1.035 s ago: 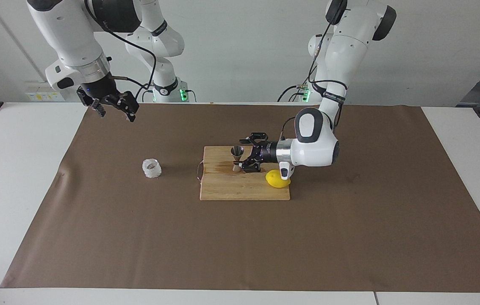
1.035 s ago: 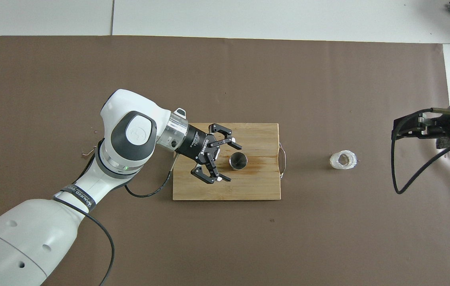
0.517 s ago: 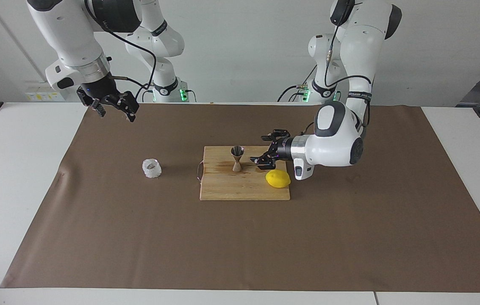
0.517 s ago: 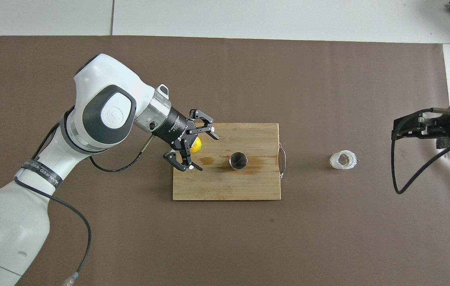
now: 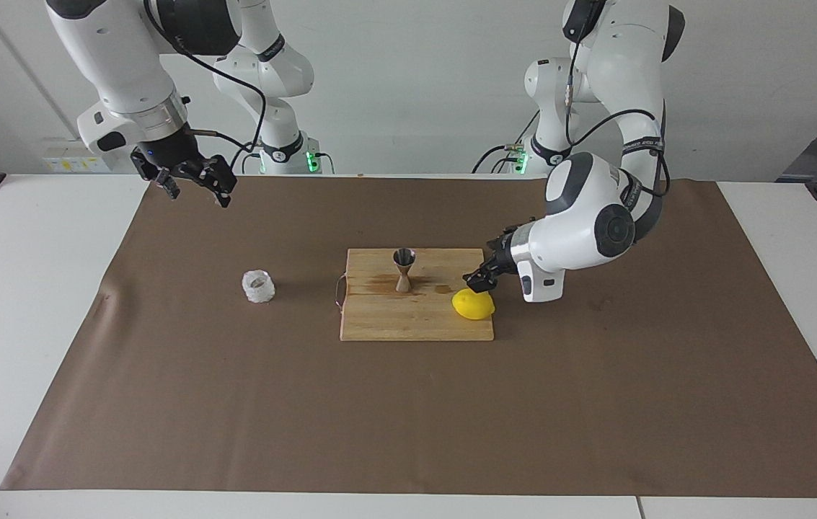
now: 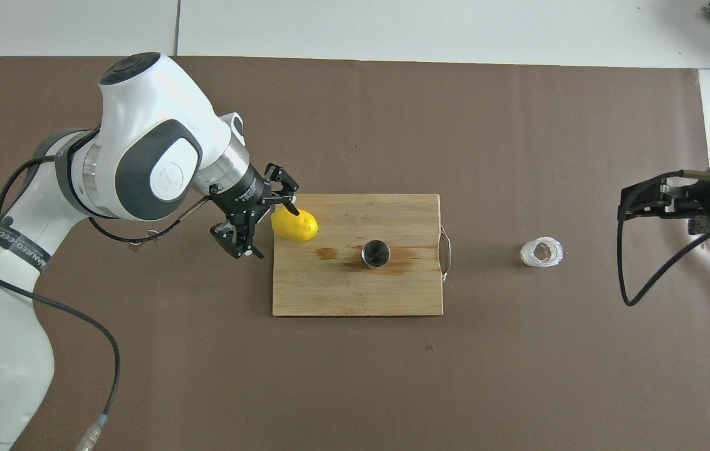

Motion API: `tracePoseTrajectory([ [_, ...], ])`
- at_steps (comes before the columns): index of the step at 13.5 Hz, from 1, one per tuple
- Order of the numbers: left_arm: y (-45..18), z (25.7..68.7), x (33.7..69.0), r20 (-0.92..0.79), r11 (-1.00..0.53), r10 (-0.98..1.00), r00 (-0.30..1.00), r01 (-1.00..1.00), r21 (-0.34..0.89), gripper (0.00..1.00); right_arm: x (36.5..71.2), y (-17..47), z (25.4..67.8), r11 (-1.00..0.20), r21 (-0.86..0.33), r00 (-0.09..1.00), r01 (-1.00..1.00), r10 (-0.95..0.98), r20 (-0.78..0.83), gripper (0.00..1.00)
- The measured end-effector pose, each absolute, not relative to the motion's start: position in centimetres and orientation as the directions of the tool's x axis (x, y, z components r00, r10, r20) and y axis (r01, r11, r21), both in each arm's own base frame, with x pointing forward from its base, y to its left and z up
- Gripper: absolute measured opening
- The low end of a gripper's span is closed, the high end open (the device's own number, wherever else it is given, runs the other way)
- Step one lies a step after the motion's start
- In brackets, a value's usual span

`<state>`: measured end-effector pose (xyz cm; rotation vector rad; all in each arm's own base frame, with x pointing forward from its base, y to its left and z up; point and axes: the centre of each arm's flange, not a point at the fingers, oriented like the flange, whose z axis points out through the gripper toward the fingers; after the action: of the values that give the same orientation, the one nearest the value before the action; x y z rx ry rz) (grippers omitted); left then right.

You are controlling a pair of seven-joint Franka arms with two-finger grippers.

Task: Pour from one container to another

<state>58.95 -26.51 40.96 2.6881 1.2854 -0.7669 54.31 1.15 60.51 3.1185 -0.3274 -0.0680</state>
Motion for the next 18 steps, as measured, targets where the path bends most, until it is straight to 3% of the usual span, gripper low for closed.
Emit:
tracePoseTrajectory([
  [5,-22.6,40.8,60.3,-0.3,-0.648,0.755,0.583,0.735,-0.202,1.0,54.3,1.2,60.5,-0.978,0.01,0.977,-0.207,-0.208,-0.043,1.0],
  [18,-10.3,44.2,62.3,-0.224,-0.732,0.681,0.697,0.656,-0.183,1.0,54.3,1.2,60.5,-0.978,0.01,0.977,-0.207,-0.208,-0.043,1.0],
])
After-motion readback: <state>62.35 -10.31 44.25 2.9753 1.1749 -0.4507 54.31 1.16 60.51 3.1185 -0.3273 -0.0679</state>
